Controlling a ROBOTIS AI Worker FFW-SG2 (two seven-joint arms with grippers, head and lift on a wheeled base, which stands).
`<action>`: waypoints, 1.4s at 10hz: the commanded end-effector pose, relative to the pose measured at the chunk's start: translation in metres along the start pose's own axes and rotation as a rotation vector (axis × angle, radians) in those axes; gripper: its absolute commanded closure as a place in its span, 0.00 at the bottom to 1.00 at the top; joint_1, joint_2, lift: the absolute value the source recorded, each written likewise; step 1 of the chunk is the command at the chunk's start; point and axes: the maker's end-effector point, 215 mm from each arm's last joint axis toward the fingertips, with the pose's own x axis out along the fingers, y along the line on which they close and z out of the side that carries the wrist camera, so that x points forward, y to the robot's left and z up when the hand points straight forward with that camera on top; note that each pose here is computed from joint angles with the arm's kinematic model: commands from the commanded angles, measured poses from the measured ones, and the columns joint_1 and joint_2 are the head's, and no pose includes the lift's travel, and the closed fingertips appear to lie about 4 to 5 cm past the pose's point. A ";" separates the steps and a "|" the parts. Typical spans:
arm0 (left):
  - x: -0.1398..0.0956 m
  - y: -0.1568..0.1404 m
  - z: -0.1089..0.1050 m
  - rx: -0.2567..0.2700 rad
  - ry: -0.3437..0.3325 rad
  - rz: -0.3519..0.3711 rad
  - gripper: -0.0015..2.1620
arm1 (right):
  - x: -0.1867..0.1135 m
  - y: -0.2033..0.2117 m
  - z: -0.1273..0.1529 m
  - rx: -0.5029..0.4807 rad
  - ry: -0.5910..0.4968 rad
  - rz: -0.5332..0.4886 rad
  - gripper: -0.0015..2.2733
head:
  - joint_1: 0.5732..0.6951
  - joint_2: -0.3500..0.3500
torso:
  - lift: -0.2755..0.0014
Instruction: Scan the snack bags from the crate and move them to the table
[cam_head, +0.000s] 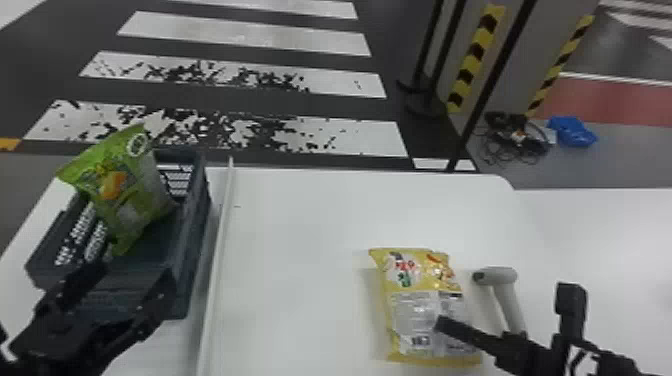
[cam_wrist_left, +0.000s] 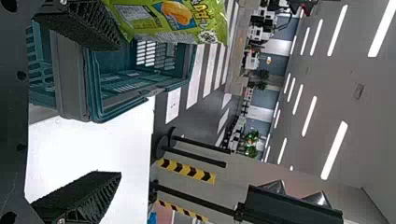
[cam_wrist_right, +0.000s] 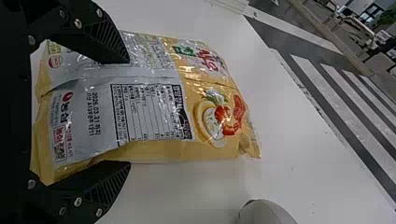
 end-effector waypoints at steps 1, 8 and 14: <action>0.001 0.000 0.001 0.002 -0.002 -0.002 0.02 | 0.006 -0.002 -0.007 -0.013 0.031 -0.012 0.92 | 1.00 0.27 | 0.65; 0.005 -0.001 -0.003 -0.005 -0.009 -0.003 0.02 | -0.020 0.021 0.016 -0.096 -0.023 0.024 0.99 | 1.00 0.28 | 0.65; 0.002 -0.003 -0.009 -0.004 -0.008 -0.004 0.02 | -0.072 0.025 0.098 -0.063 -0.213 0.050 0.99 | 1.00 0.26 | 0.65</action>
